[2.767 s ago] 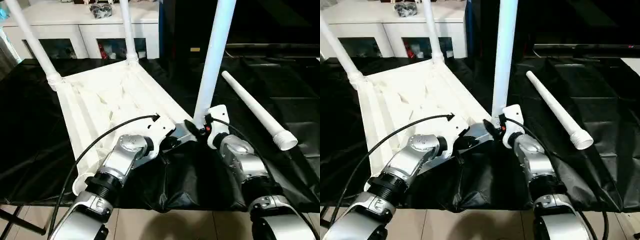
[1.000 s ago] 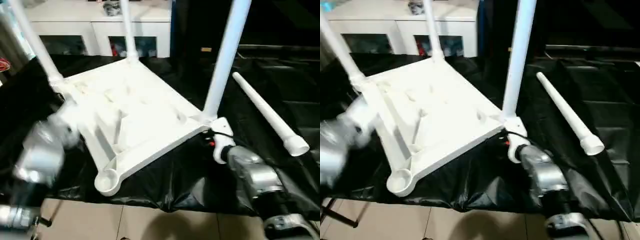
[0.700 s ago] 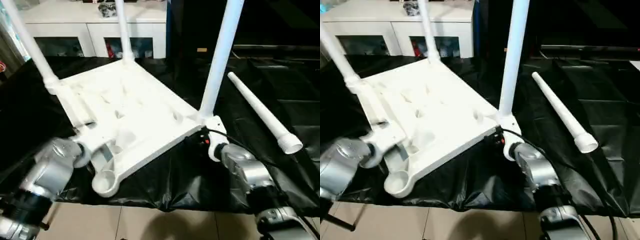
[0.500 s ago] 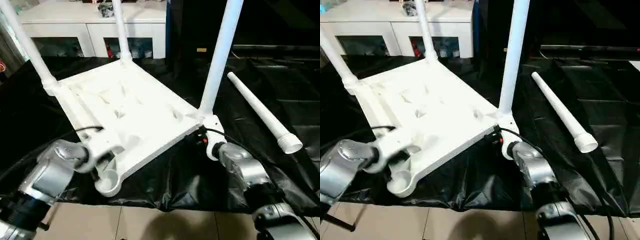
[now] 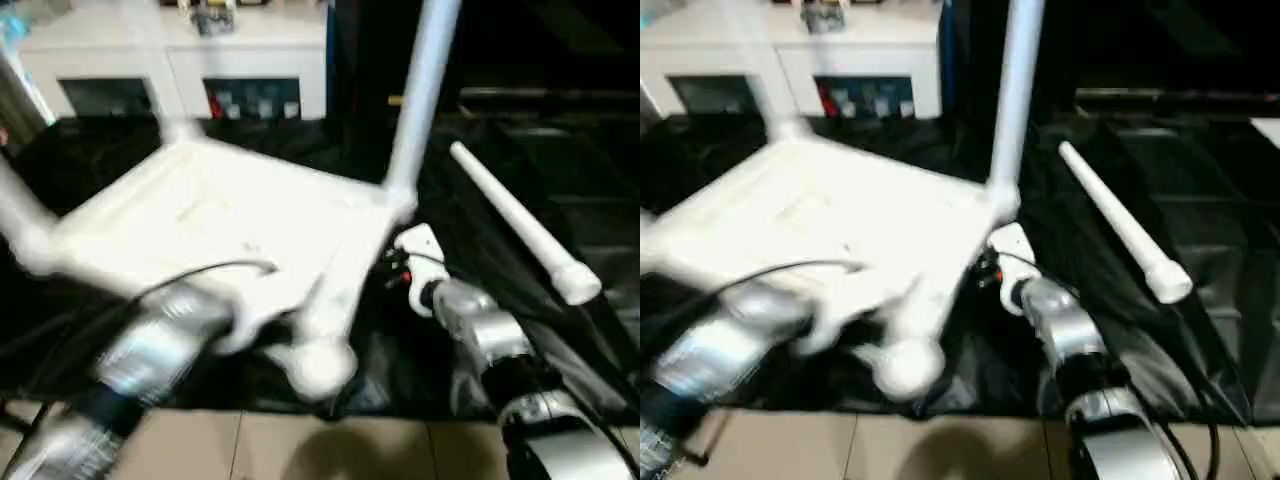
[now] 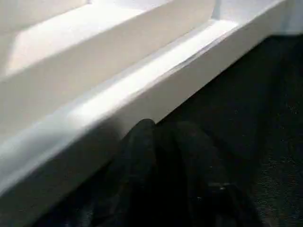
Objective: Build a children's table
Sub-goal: Rotate table base
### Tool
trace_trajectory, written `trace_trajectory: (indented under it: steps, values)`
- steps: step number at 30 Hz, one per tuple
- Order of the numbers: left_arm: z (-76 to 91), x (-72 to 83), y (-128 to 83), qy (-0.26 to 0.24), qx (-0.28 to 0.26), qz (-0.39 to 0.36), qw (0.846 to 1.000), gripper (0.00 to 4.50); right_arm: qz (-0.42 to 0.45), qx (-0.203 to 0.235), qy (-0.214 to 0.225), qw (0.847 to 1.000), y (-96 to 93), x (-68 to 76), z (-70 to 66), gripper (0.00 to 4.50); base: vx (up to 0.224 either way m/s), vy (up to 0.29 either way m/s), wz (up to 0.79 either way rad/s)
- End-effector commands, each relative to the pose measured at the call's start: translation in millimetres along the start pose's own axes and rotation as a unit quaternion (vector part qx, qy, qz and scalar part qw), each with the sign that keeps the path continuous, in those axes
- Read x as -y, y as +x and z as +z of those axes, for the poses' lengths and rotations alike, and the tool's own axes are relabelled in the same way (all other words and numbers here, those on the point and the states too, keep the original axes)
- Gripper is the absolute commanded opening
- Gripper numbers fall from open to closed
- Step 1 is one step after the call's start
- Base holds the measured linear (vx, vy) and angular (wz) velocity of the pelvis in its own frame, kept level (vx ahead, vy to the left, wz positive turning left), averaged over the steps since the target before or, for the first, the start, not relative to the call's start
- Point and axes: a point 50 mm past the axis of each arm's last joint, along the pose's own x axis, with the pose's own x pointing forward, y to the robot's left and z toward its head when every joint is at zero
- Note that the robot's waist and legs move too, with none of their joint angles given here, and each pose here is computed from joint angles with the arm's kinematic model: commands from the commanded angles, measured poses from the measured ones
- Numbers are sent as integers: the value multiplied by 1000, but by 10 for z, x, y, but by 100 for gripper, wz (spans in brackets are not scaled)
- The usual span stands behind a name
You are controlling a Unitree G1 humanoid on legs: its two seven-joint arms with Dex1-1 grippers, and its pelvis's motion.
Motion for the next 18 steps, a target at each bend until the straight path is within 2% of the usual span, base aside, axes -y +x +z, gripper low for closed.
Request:
trace_trajectory:
  steps: [1,4,6,9,11,13,15,18]
  values:
    - [-87,46,240,-4,-13,1,1000,0,28,15,-15,999,56,-108,100,42,0,0,0]
    - [-31,-44,299,1,-6,37,999,0,22,15,-13,1000,52,-94,90,27,0,0,0]
    - [30,-30,202,6,16,57,998,0,20,17,-9,1000,38,-77,81,3,0,0,0]
    - [104,-54,163,13,26,76,997,0,14,19,-8,1000,22,-52,80,3,0,0,0]
    - [212,-111,138,21,42,94,995,0,-9,28,-11,999,-21,38,112,3,0,0,0]
    - [320,-123,66,25,73,94,993,0,-42,43,-2,998,-96,192,182,3,0,0,0]
    - [380,-129,-6,12,96,98,990,0,-56,57,6,997,-162,299,241,3,0,0,0]
    - [440,-150,-133,-23,128,111,985,41,-71,69,6,995,-251,430,312,38,0,0,0]
